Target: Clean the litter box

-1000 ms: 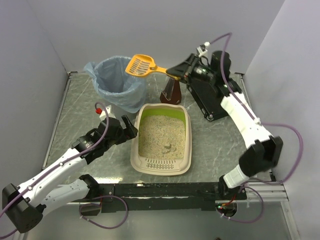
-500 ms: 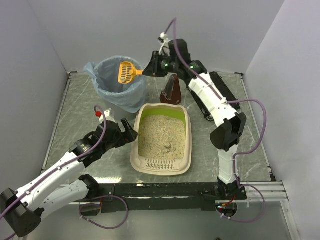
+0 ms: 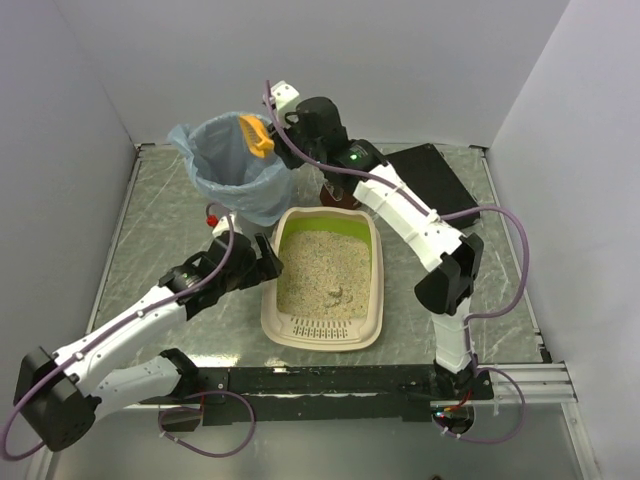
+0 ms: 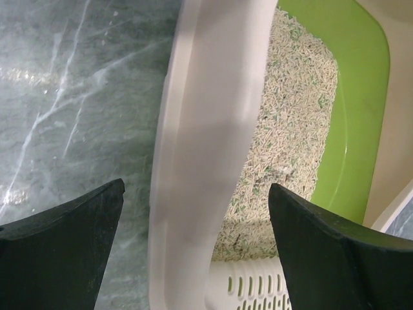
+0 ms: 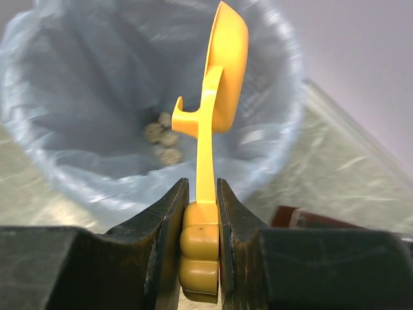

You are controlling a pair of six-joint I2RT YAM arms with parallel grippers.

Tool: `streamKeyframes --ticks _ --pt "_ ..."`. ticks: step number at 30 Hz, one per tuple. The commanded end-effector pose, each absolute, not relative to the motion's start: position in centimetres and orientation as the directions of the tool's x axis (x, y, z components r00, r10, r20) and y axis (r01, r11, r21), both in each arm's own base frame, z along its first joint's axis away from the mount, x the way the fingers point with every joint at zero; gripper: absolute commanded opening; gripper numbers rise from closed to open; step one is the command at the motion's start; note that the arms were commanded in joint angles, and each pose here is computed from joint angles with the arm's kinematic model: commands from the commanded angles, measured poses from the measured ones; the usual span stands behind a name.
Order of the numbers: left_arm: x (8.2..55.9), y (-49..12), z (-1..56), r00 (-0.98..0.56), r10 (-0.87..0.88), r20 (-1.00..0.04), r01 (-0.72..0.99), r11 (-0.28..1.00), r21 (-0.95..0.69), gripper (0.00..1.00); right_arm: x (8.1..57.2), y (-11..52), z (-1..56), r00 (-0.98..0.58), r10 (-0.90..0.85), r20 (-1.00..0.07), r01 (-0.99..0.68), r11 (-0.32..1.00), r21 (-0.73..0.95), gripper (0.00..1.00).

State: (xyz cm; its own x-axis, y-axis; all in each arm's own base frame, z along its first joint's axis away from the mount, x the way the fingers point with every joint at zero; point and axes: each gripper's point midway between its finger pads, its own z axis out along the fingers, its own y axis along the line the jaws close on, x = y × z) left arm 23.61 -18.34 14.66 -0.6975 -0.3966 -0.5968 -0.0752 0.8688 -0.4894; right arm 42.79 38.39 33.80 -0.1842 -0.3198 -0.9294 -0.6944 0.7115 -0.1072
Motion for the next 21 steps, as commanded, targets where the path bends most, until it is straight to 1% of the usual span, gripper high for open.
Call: streamKeyframes --ticks 1,3,5,8,9,10,11,12,13,14,16,18,19,20,21 --pt "25.9 -20.2 17.7 -0.666 -0.399 -0.630 -0.002 0.845 -0.534 0.97 42.5 35.3 42.5 0.006 -0.240 -0.971 -0.629 0.754 -0.190 0.00" --pt "26.6 -20.6 17.5 -0.679 -0.392 -0.621 -0.006 0.848 -0.530 0.97 42.0 35.1 43.1 0.000 -0.217 -0.976 -0.643 0.748 -0.166 0.00" --pt "27.1 -20.8 16.9 -0.693 -0.380 -0.613 -0.014 0.857 -0.515 0.97 41.9 34.4 43.0 -0.056 -0.181 -0.982 -0.634 0.766 -0.106 0.00" --pt "27.8 -21.0 16.5 -0.698 -0.366 -0.616 -0.018 0.869 -0.495 0.97 41.2 33.2 43.6 -0.155 -0.078 -0.985 -0.657 0.753 0.044 0.00" --pt "28.0 -20.9 16.5 -0.699 -0.360 -0.618 -0.021 0.874 -0.485 0.97 39.5 33.5 44.2 -0.183 -0.042 -0.982 -0.726 0.679 0.107 0.00" --pt "28.3 -20.7 15.8 -0.702 -0.349 -0.621 -0.036 0.888 -0.458 0.97 38.5 33.6 44.4 -0.237 0.007 -0.972 -0.760 0.622 0.190 0.00" --pt "28.7 -20.7 16.0 -0.698 -0.345 -0.627 -0.039 0.893 -0.448 0.97 39.0 32.4 45.8 -0.217 0.063 -0.974 -0.784 0.584 0.212 0.00" --pt "28.7 -20.4 15.7 -0.705 -0.329 -0.628 -0.043 0.904 -0.425 0.97 38.0 32.0 45.6 -0.248 0.078 -0.966 -0.807 0.536 0.250 0.00" --pt "28.9 -20.3 15.0 -0.716 -0.302 -0.629 -0.042 0.919 -0.393 0.97 36.2 32.4 46.1 -0.302 0.095 -0.949 -0.849 0.425 0.313 0.00" --pt "29.4 -20.3 15.5 -0.709 -0.293 -0.642 -0.037 0.924 -0.381 0.97 36.7 31.1 46.3 -0.319 0.113 -0.941 -0.844 0.417 0.336 0.00" --pt "29.7 -20.2 14.7 -0.724 -0.248 -0.644 -0.027 0.943 -0.333 0.97 35.8 30.6 46.9 -0.376 0.126 -0.918 -0.849 0.350 0.396 0.00" --pt "30.2 -20.1 14.9 -0.720 -0.232 -0.654 -0.029 0.951 -0.307 0.99 36.5 29.4 46.6 -0.428 0.156 -0.890 -0.823 0.340 0.455 0.00" --pt "30.1 -19.9 14.1 -0.739 -0.212 -0.640 -0.038 0.961 -0.274 0.99 36.6 29.2 46.5 -0.437 0.162 -0.885 -0.822 0.328 0.466 0.00" --pt "30.3 -20.0 14.3 -0.741 -0.205 -0.639 -0.035 0.963 -0.268 0.91 36.1 29.0 46.4 -0.446 0.153 -0.882 -0.832 0.291 0.472 0.00" --pt "30.1 -19.9 13.9 -0.752 -0.192 -0.631 -0.033 0.966 -0.255 0.85 36.3 28.5 45.4 -0.481 0.158 -0.862 -0.812 0.289 0.506 0.00"
